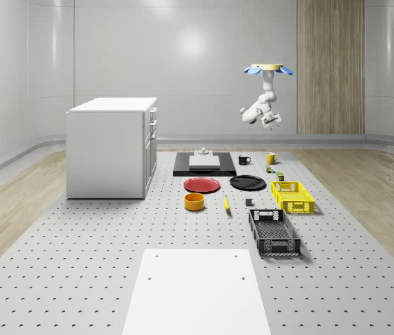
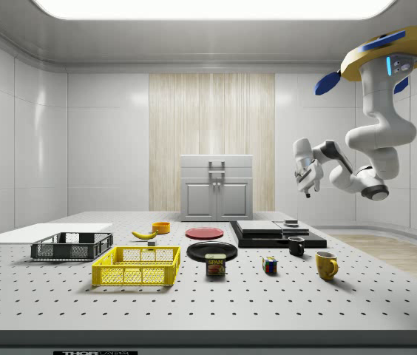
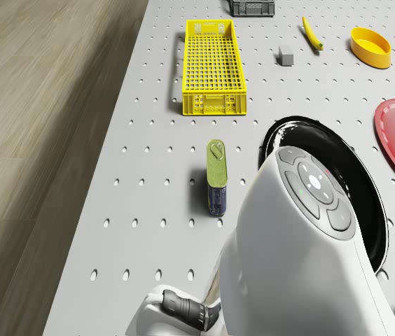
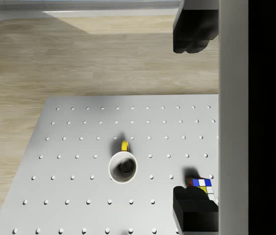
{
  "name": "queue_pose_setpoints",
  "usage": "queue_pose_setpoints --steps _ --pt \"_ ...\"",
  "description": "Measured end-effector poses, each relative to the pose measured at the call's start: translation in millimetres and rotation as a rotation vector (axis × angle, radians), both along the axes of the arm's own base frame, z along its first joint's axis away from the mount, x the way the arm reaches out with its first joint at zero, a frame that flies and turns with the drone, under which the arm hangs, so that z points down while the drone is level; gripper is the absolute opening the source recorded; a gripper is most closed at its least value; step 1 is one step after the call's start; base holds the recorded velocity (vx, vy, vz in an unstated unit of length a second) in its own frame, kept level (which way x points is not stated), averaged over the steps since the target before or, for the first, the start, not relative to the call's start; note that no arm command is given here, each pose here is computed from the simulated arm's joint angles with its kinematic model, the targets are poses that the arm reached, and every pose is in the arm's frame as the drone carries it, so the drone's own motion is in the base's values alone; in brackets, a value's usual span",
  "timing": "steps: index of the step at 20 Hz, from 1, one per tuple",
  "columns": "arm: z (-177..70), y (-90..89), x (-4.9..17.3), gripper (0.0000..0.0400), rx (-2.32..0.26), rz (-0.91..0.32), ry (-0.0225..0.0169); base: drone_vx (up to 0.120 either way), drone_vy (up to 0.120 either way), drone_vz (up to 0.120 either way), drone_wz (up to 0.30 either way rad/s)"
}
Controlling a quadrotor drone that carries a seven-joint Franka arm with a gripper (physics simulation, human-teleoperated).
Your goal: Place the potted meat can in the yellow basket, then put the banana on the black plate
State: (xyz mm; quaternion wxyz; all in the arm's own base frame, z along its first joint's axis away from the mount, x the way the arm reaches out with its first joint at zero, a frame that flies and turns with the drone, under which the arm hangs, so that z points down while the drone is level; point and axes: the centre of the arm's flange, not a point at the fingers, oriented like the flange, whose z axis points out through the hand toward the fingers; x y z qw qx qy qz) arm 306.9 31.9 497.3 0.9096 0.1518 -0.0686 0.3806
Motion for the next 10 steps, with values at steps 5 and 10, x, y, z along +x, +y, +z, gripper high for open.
queue_pose_setpoints --steps 5,10 --pt "-5 -18.8 0.0 0.04 -0.197 -0.006 0.0044 0.12 0.0 -0.12 0.0" --pt "-6 -26.7 -0.1 0.04 -0.278 -0.008 0.0069 0.12 0.0 -0.12 0.0"
